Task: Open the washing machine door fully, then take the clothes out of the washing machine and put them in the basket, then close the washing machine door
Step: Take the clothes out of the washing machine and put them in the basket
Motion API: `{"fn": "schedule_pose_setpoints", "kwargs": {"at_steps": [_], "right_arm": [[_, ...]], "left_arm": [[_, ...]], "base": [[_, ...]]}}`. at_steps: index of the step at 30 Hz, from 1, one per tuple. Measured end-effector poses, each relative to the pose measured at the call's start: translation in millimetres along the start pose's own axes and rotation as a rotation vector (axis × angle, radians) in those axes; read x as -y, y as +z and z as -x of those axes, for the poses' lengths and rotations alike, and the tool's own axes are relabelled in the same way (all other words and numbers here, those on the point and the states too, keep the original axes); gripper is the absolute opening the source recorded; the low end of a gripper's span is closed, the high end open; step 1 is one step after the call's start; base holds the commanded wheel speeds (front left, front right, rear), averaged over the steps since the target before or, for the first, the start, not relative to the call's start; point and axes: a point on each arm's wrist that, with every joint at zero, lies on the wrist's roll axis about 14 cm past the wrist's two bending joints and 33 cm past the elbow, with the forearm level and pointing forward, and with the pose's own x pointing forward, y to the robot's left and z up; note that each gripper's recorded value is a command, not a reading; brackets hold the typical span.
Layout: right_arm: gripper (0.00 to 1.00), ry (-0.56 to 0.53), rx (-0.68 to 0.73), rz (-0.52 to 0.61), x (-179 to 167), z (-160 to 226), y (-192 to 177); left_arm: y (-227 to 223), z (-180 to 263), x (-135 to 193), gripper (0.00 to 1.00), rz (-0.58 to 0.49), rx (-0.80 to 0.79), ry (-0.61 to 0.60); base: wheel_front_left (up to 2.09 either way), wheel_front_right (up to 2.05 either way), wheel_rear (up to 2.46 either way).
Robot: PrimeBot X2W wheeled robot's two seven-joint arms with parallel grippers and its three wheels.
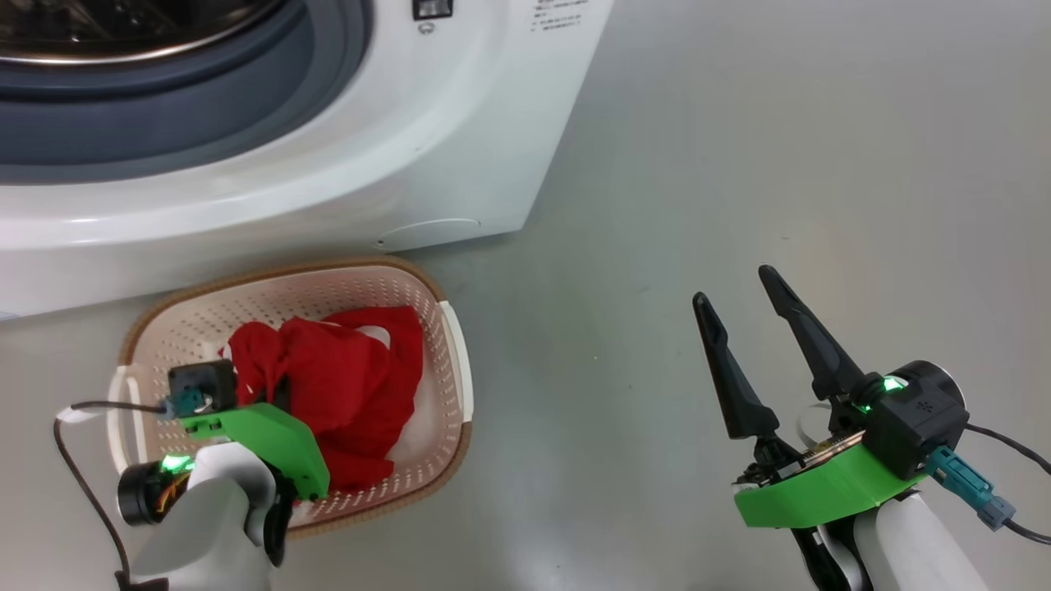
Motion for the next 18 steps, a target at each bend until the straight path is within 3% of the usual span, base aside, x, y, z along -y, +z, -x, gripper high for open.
{"fn": "schedule_pose_setpoints", "kwargs": {"at_steps": [9, 11, 13, 15, 16, 17, 18], "right_arm": [[1.0, -0.031, -0.018, 0.006, 11.5, -1.9, -6.4], [1.0, -0.037, -0.024, 0.006, 13.4, -1.4, -8.2], [1.0, -0.041, -0.028, 0.007, 15.0, -1.0, -9.5], [1.0, -0.044, -0.029, 0.007, 15.8, -1.0, -9.9], [1.0, -0.045, -0.028, 0.003, 16.0, -1.2, -9.6], [1.0, -0.046, -0.026, -0.002, 16.0, -1.6, -9.0], [1.0, -0.045, -0.023, -0.005, 15.8, -2.0, -8.4]], "left_arm": [[-29.0, -13.9, 1.3, 0.0, -0.032, -0.137, -0.002], [-33.0, -15.5, -3.4, 0.14, -0.043, -0.155, 0.012], [-36.1, -16.7, -5.6, 0.4, -0.047, -0.167, 0.016], [-38.6, -17.3, -5.8, 0.5, -0.052, -0.179, 0.022], [-39.4, -17.1, -6.0, 0.64, -0.055, -0.184, 0.024], [-39.9, -16.8, -6.3, 0.89, -0.056, -0.188, 0.025], [-39.7, -16.5, -6.8, 0.89, -0.058, -0.188, 0.026]], "base": [[0.0, 0.0, 0.0], [0.0, 0.0, 0.0], [0.0, 0.0, 0.0], [0.0, 0.0, 0.0], [0.0, 0.0, 0.0], [0.0, 0.0, 0.0], [0.0, 0.0, 0.0]]}}
